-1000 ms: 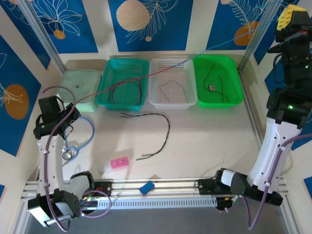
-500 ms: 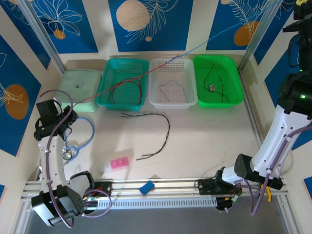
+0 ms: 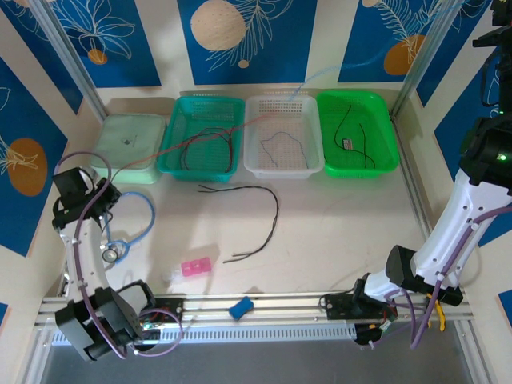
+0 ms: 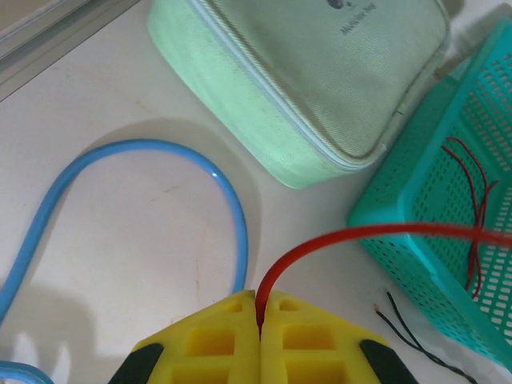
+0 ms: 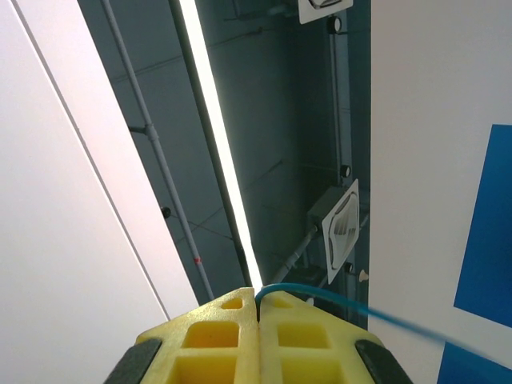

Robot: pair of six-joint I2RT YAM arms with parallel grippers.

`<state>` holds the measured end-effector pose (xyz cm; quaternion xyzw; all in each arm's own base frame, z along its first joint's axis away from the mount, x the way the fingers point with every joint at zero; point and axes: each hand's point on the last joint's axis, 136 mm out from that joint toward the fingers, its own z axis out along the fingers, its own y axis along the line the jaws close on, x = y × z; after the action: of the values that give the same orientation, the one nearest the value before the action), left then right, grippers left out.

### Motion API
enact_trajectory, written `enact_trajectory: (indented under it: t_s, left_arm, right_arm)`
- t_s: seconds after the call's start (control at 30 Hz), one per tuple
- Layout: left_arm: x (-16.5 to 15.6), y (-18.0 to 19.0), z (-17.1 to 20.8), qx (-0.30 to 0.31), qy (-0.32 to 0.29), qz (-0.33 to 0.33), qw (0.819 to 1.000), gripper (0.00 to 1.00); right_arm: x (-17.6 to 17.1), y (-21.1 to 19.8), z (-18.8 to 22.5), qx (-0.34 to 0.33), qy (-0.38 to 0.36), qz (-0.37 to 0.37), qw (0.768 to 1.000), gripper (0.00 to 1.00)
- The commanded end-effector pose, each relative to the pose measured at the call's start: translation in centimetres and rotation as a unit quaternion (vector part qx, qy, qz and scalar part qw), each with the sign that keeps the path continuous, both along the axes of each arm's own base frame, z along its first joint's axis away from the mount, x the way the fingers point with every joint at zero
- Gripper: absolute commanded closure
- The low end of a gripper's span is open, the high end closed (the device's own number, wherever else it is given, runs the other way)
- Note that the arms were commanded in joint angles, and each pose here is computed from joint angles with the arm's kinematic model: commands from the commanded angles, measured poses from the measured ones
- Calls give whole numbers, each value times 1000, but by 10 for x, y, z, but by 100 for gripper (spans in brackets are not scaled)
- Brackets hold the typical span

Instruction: Untangle the cables

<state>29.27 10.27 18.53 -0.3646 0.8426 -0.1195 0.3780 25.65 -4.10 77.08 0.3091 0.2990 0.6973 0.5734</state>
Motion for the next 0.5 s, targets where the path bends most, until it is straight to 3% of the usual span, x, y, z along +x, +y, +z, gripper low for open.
enact_trajectory:
  t_s: [0.0,0.23,0.47]
  left_arm:
    - [2,10,-5,-13,-7,11,1000,100]
    - [13,1,14,-47,-41,-18,998,100]
    - [24,-36,90,-92,-121,-76,985,100]
  right_arm:
    - [-14,-3,10,10,-22,-8,1000,100]
    - [-8,-2,1,5,0,-4,1000,100]
    - [1,4,-18,-10,33,12,999,100]
